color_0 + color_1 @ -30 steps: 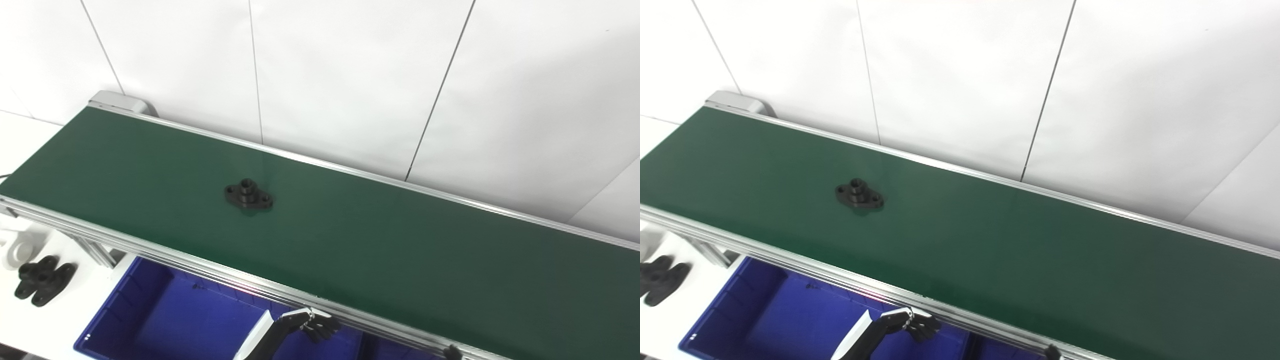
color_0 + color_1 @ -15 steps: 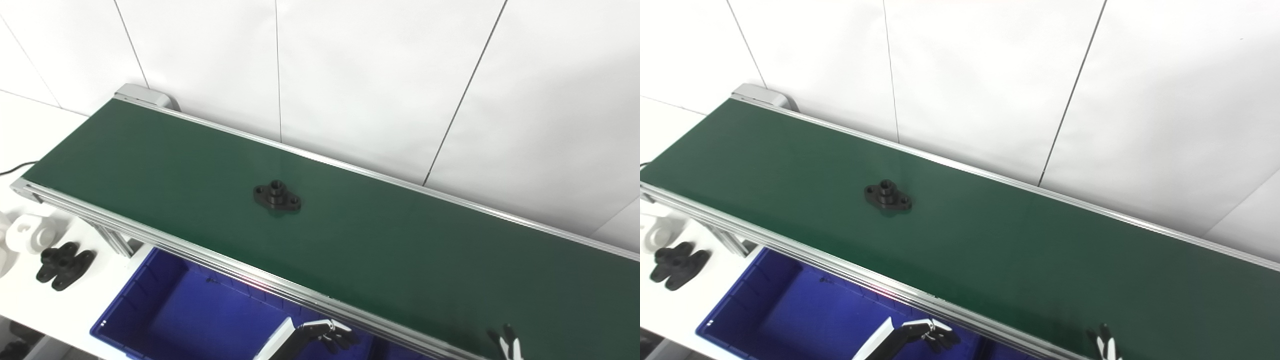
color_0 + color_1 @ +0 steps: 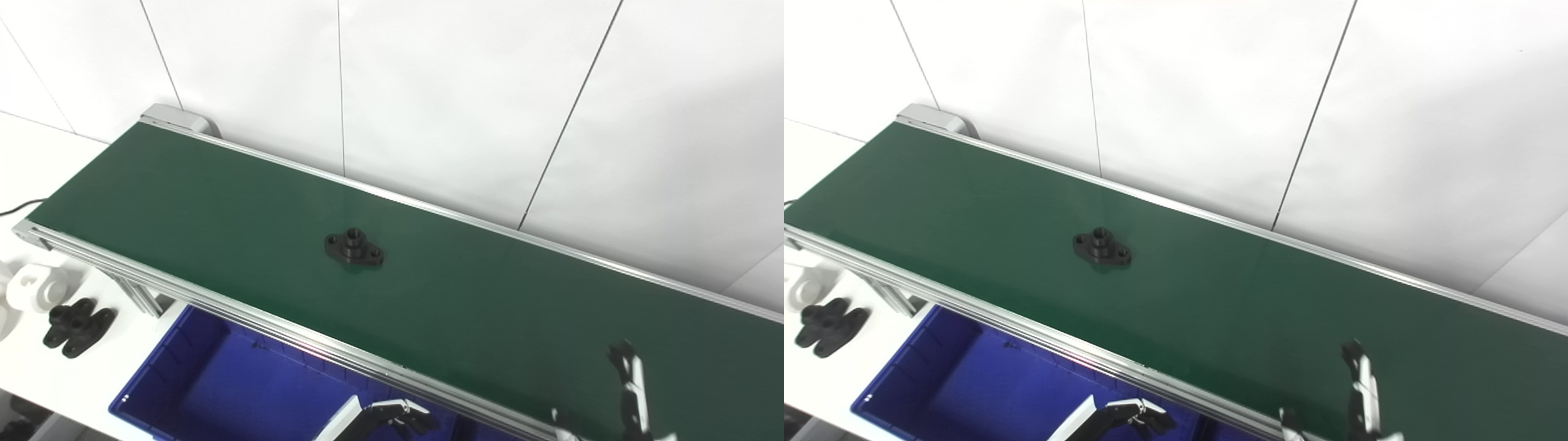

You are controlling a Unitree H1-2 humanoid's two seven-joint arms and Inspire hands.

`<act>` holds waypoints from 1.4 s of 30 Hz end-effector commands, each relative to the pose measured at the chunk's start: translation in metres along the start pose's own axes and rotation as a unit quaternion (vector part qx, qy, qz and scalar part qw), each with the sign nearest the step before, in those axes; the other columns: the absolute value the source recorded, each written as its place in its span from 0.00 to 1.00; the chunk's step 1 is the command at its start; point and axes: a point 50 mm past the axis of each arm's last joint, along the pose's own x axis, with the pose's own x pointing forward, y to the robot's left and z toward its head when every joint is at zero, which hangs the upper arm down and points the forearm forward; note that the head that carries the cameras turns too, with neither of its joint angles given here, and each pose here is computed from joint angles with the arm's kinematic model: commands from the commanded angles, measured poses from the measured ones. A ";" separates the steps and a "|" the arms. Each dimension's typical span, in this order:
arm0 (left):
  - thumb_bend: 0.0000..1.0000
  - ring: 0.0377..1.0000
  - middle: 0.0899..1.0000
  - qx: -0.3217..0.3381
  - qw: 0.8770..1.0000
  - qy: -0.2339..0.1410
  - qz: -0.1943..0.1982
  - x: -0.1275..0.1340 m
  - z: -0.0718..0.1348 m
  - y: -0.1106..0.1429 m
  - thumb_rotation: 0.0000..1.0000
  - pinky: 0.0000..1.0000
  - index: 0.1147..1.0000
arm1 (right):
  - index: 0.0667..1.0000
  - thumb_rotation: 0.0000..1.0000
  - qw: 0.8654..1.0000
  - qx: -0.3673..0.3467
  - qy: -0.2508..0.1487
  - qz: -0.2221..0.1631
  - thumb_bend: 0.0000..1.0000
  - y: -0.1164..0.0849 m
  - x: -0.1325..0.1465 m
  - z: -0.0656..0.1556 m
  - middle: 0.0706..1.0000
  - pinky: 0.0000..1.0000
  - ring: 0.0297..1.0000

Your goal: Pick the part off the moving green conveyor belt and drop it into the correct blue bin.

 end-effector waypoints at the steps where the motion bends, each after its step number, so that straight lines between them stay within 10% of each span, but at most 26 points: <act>1: 0.86 0.65 0.68 0.005 1.000 -0.011 0.002 0.001 0.001 0.011 0.04 0.57 0.64 | 1.00 0.48 1.000 0.007 -0.026 0.004 0.32 -0.001 0.018 0.009 0.93 0.99 0.93; 10: 0.85 0.65 0.68 0.016 1.000 -0.009 0.001 -0.002 -0.001 0.022 0.04 0.56 0.64 | 0.88 0.55 0.998 -0.031 -0.035 0.041 0.75 -0.018 0.057 -0.003 0.82 0.73 0.78; 42: 0.85 0.68 0.73 -0.007 0.999 0.030 -0.009 -0.015 -0.004 0.056 0.10 0.59 0.69 | 0.86 0.43 0.987 -0.106 -0.021 0.117 0.87 0.028 0.184 0.044 0.83 0.66 0.78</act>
